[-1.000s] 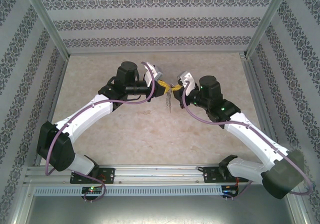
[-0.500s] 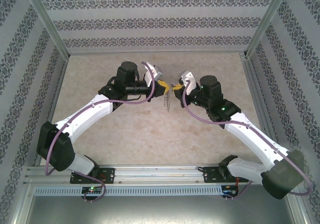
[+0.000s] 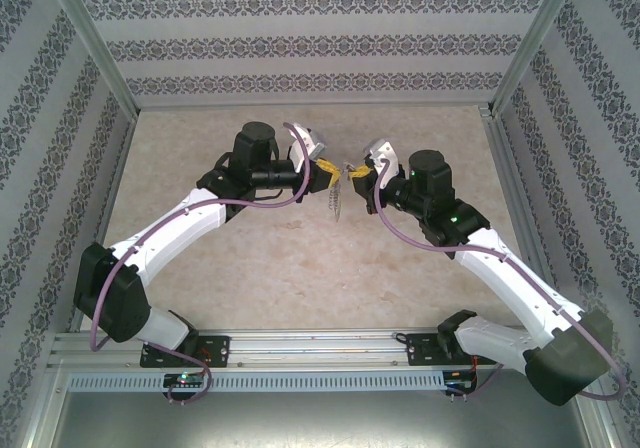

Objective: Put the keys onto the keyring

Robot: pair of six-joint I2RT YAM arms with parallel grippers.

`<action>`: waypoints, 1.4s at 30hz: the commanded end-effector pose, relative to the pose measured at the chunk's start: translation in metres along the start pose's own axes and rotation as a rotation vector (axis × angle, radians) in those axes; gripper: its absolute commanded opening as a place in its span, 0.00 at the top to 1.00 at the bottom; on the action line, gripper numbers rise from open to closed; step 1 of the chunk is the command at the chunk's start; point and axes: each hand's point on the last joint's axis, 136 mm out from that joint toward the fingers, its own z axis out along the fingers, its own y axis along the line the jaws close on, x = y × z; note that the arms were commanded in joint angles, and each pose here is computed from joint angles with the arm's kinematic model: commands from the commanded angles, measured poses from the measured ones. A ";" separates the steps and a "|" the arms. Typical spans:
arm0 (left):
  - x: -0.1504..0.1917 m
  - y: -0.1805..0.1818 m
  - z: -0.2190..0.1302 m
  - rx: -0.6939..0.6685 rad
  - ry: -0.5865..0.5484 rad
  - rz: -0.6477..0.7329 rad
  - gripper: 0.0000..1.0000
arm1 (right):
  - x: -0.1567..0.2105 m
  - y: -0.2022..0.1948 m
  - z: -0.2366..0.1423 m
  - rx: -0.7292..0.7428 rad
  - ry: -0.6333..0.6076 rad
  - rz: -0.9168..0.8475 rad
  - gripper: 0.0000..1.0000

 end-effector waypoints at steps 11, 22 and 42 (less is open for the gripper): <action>-0.010 -0.013 0.003 0.051 -0.014 0.023 1.00 | -0.014 0.001 0.008 0.011 -0.028 -0.011 1.00; -0.005 -0.012 0.004 0.048 -0.007 0.017 1.00 | -0.020 -0.010 0.005 0.057 -0.038 -0.012 1.00; 0.001 0.001 0.002 -0.040 -0.006 -0.008 0.64 | -0.030 -0.021 0.003 0.093 -0.008 -0.004 1.00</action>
